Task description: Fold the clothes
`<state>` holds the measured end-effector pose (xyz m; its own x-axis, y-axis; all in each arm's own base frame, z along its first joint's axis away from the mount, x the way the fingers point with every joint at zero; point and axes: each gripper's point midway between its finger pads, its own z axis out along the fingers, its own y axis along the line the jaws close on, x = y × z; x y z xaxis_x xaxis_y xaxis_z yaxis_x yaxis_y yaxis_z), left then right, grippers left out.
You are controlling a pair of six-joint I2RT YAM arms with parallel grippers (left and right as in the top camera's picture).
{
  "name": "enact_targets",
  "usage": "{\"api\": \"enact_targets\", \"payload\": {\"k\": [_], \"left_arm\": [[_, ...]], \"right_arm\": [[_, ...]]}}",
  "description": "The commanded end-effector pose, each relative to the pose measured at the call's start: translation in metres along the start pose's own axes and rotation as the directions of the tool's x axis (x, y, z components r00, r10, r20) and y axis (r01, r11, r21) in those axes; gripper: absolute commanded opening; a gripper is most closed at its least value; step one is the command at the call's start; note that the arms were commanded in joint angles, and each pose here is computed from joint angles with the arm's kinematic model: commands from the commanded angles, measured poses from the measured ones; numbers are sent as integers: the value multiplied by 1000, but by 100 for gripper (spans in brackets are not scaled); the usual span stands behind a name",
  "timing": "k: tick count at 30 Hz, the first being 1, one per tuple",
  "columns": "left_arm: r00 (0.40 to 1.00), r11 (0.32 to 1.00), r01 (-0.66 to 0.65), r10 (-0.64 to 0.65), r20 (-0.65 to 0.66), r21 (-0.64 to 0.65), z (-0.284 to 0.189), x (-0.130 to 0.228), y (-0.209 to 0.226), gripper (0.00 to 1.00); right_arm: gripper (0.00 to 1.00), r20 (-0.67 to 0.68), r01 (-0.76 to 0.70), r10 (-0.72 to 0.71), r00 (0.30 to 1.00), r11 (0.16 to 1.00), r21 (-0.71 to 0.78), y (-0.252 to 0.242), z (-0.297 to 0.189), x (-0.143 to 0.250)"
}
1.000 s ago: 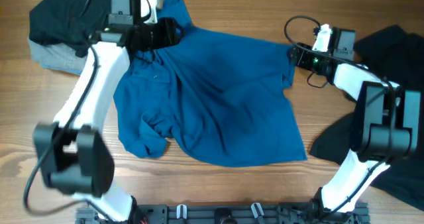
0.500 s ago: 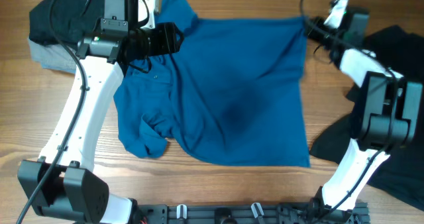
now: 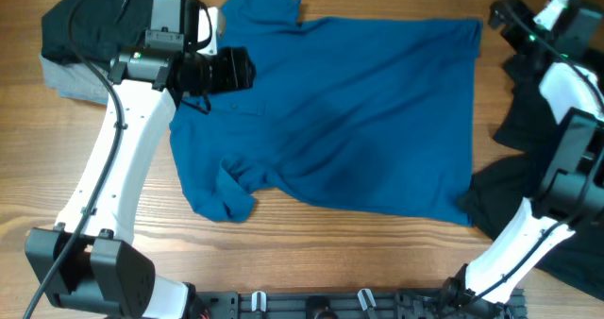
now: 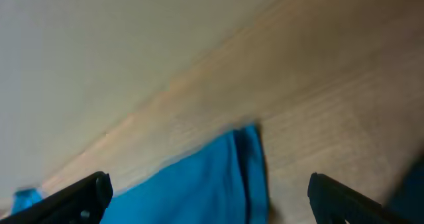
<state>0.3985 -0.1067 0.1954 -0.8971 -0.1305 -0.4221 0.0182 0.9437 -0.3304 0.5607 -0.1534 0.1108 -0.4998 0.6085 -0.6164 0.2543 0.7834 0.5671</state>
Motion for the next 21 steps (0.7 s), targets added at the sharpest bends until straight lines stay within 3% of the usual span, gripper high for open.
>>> {"api": "enact_targets", "payload": {"k": [1, 5, 7, 8, 9, 10, 12, 15, 16, 18, 19, 21], "left_arm": [[1000, 992, -14, 15, 11, -123, -14, 2, 22, 67], [985, 954, 104, -137, -101, -280, -31, 37, 72, 55], [980, 946, 140, -175, -96, -292, -35, 37, 83, 54], [980, 945, 149, -180, -81, -292, -35, 33, 86, 49], [982, 946, 151, -176, -64, -287, -35, 29, 86, 41], [985, 950, 148, -167, -49, -274, -34, 24, 83, 39], [986, 960, 146, -160, -39, -240, -31, 20, 76, 39], [987, 969, 145, -155, -35, -199, -29, 17, 69, 43], [988, 978, 146, -152, -31, -151, -28, 13, 61, 34], [991, 987, 131, -133, -15, -91, -23, 5, 48, 20], [994, 991, 112, -112, 0, -80, -19, 1, 42, 14], [998, 996, 63, -62, 21, -58, -5, -9, 32, 13]], "right_arm": [[100, -76, 84, -103, 992, 972, -219, 76, -60, -3], [100, -270, 86, -151, 951, 967, -238, 138, -115, 53], [99, -368, 68, -126, 921, 984, -165, 137, -116, 83], [75, -437, 78, -111, 892, 993, -93, 128, -110, 109], [45, -485, 89, -115, 867, 993, -76, 125, -102, 131], [27, -540, 110, -144, 829, 989, -95, 126, -89, 161], [9, -592, 157, -179, 786, 984, -90, 122, -63, 202], [4, -619, 166, -184, 763, 982, -88, 115, -7, 250], [4, -665, 130, -78, 743, 991, 29, 93, 0, 270], [4, -729, 101, 22, 684, 987, 125, 71, -9, 292], [4, -747, 126, 12, 665, 984, 128, 63, -15, 293], [5, -754, 164, -62, 654, 985, 61, 60, -20, 285]]}}
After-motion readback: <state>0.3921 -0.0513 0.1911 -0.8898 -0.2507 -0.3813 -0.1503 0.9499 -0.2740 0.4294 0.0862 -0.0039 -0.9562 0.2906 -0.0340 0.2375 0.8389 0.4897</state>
